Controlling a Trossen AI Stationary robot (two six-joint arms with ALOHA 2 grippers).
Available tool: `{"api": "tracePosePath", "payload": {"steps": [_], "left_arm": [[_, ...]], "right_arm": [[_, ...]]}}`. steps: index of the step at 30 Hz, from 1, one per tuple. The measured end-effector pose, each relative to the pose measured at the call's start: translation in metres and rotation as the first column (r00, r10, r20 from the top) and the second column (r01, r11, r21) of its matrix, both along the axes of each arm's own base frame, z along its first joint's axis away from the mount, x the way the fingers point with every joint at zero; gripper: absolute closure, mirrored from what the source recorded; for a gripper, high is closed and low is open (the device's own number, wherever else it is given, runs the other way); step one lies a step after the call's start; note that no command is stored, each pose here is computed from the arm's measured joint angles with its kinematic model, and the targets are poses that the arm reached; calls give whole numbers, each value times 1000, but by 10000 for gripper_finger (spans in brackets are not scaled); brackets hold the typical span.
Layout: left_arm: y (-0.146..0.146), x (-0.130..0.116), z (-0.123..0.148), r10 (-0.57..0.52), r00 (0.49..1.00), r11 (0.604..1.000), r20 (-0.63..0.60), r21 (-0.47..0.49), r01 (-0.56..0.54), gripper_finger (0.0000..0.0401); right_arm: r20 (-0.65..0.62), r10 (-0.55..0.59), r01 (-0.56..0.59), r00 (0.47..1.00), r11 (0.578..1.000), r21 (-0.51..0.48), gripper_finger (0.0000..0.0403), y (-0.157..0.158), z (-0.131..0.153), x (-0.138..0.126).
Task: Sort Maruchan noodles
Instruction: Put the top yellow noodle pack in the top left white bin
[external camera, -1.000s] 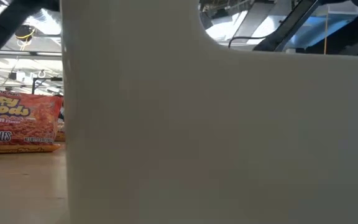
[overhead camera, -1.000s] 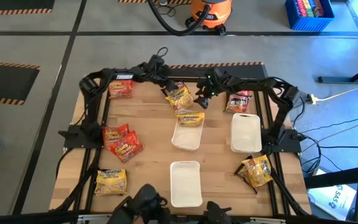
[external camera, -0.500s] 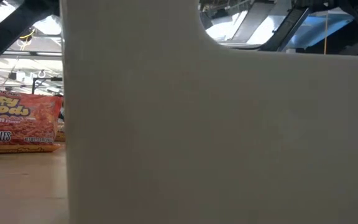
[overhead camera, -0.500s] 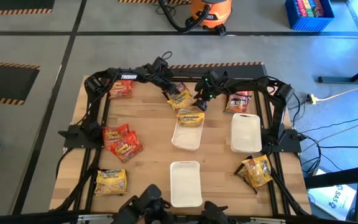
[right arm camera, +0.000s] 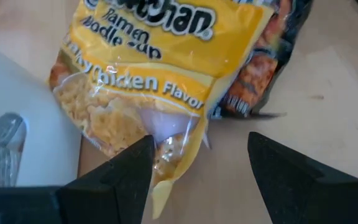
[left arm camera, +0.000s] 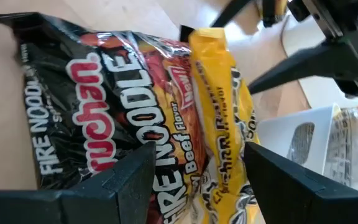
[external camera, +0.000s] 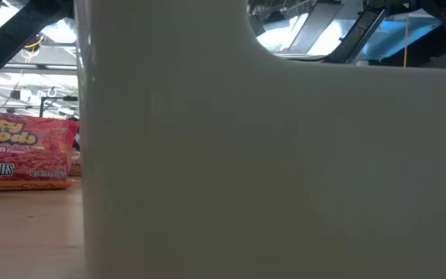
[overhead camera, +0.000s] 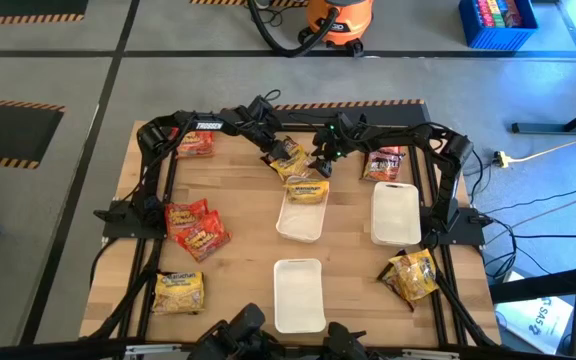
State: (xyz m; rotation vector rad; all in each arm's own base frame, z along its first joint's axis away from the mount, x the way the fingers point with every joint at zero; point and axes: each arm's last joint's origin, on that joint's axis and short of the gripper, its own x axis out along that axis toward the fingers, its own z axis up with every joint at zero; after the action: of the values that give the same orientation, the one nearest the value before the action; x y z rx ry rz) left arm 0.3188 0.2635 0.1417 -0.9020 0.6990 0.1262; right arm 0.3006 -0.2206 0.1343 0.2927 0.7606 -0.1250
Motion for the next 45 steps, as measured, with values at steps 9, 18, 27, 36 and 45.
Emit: {"api": "tracePosePath", "payload": {"steps": [9, 18, 27, 36, 45], "left_arm": [[-7, 6, 0, -10, 1000, 1000, -3, 9, 10, 164], [-8, 9, 4, -68, 995, 997, 73, -23, 70, 164], [-12, 12, 1, -21, 1000, 999, -2, 45, 21, 164], [-23, 21, 1, -68, 998, 994, -5, 87, 68, 182], [-24, 22, 1, -80, 997, 990, -3, 114, 79, 287]], "right_arm": [[27, 0, 0, 1000, 1000, -21, 162, -2, 2, 2], [37, 1, 0, 999, 1000, -29, 162, -2, 3, 3], [61, 2, 1, 998, 999, -48, 162, -3, 5, 4], [65, 2, 1, 998, 999, -50, 162, -3, 6, 5], [67, 4, -1, 998, 999, -49, 162, -3, 6, 5]]}}
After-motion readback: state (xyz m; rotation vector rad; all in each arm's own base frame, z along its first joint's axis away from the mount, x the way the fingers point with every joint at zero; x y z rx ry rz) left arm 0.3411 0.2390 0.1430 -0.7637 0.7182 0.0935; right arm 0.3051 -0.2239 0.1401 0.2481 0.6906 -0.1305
